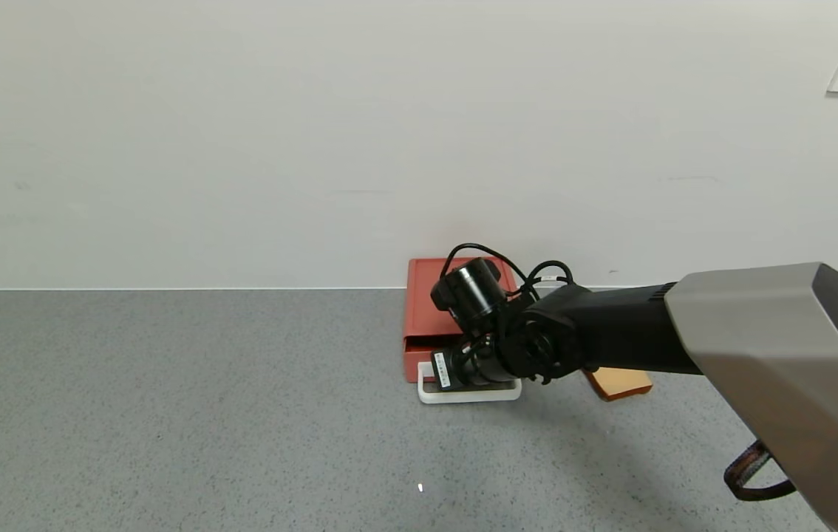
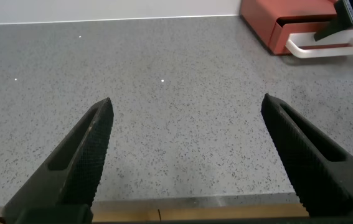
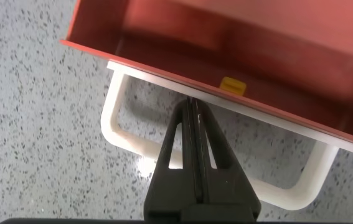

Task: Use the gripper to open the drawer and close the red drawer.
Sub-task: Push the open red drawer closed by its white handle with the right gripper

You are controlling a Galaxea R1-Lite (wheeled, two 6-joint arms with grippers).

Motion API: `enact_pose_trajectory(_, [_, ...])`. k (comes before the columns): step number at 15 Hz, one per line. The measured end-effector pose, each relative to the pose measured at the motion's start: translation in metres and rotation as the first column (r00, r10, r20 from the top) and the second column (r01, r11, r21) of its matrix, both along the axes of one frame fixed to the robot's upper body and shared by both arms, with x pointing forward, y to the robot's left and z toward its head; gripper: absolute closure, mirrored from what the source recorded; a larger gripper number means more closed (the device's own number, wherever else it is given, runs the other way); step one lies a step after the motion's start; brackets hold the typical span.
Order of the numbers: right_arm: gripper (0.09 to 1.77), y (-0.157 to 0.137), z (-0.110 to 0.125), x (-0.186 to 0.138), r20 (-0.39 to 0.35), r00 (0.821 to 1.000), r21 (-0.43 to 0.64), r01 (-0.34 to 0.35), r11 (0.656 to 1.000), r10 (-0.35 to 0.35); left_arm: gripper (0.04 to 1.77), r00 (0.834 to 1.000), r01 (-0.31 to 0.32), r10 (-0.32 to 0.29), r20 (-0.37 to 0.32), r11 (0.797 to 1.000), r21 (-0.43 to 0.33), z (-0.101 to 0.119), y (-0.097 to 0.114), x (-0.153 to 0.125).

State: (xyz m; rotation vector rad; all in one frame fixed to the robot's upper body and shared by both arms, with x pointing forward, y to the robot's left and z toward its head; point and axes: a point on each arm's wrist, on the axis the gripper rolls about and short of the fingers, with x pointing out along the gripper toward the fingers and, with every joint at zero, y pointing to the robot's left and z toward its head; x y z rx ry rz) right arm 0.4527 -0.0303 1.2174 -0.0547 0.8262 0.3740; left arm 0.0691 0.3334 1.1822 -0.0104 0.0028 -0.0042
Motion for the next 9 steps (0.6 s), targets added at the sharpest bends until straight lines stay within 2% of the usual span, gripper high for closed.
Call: enact_pose_trajectory(9, [1.74,-0.003,-0.001,0.023,0.039,0.999,0.020,0.024,1.000,-0.025,0.09,1.000,0.000,0.000,0.000,1.000,0.000,0.000,0.000,0.000])
